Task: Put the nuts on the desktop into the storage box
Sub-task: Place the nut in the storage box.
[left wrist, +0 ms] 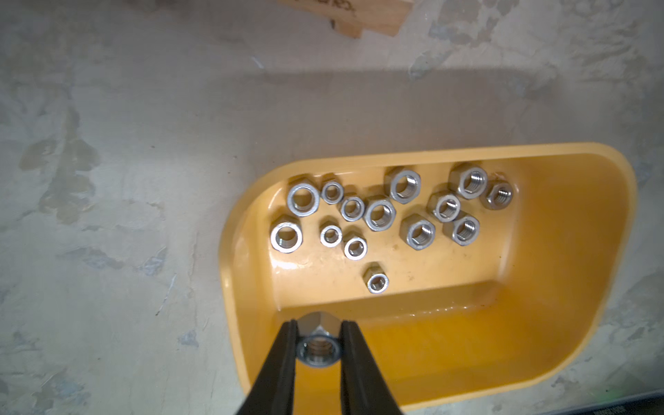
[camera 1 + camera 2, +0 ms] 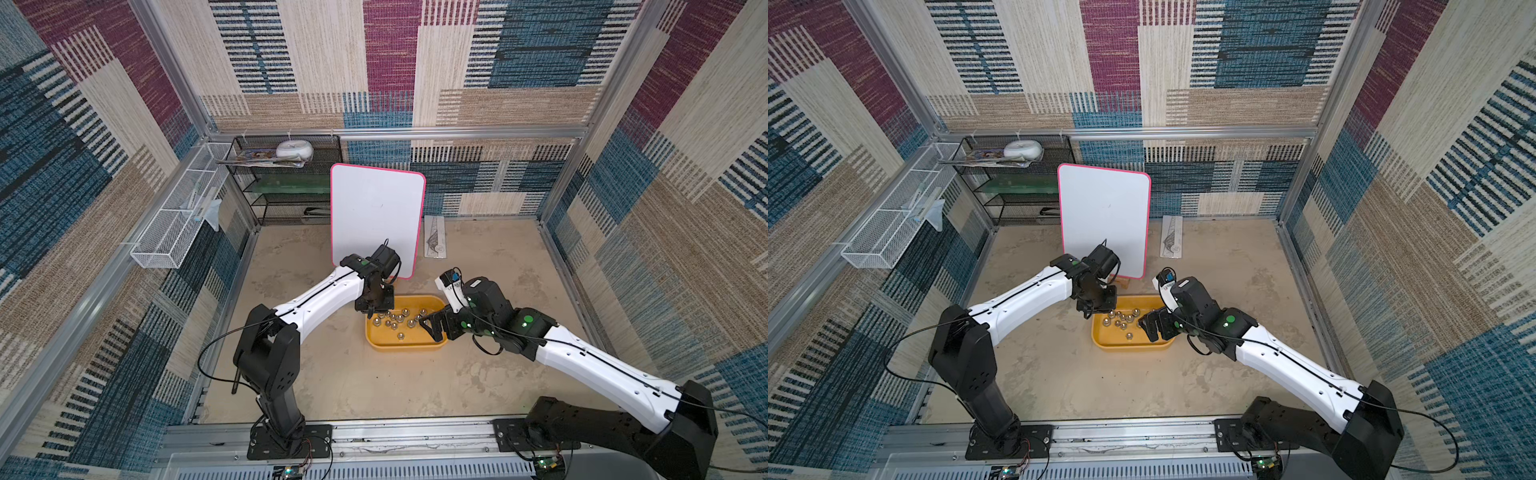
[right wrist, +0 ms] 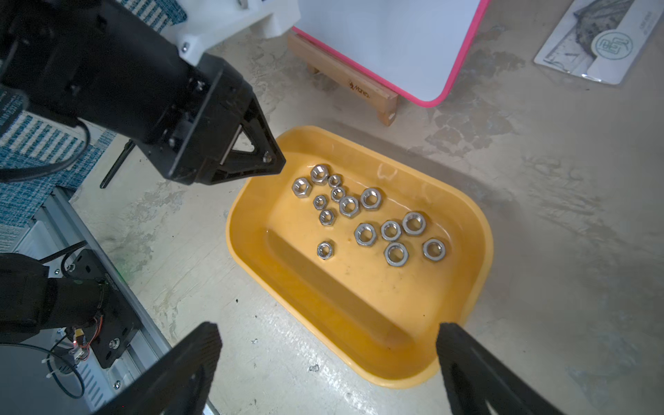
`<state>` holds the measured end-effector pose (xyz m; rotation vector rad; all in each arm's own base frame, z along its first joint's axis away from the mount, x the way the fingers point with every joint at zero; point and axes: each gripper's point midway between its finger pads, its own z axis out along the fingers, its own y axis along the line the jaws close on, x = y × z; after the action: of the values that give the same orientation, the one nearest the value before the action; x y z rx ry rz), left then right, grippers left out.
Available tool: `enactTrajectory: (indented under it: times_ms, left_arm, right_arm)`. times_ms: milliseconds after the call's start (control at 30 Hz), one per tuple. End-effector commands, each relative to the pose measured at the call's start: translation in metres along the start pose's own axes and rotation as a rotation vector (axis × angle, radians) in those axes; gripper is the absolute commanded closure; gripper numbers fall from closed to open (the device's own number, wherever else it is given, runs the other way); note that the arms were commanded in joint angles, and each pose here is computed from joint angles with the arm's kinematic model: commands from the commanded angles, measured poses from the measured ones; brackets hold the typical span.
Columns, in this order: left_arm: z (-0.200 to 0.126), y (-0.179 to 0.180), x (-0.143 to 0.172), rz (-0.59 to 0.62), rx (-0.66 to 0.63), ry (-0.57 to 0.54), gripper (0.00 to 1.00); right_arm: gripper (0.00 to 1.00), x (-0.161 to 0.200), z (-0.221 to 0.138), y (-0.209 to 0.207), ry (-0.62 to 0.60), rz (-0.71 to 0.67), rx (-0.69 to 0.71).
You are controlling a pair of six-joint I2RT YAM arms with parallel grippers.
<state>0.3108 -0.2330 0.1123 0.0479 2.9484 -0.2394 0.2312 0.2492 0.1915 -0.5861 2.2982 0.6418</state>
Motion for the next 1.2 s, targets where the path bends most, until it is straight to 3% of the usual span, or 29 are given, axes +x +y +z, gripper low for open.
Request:
enactTrajectory:
  times_ms: [0,433,1067,1167]
  left_arm:
    - [0.012,-0.012,0.009,0.016,-0.006,0.045,0.76]
    - [0.053,-0.045,0.019,0.088,-0.01,0.134,0.76]
    - [0.081,-0.042,0.027,0.112,-0.048,0.182,0.76]
    - [0.081,-0.041,0.028,0.113,-0.047,0.183,0.73]
  right_arm:
    - [0.01,0.003,-0.004,-0.01,-0.005,0.019,0.05]
    - [0.01,0.015,-0.012,-0.025,0.009,0.054,0.111]
    - [0.01,0.014,-0.012,-0.027,0.01,0.058,0.115]
    - [0.01,0.013,-0.012,-0.026,0.009,0.058,0.111]
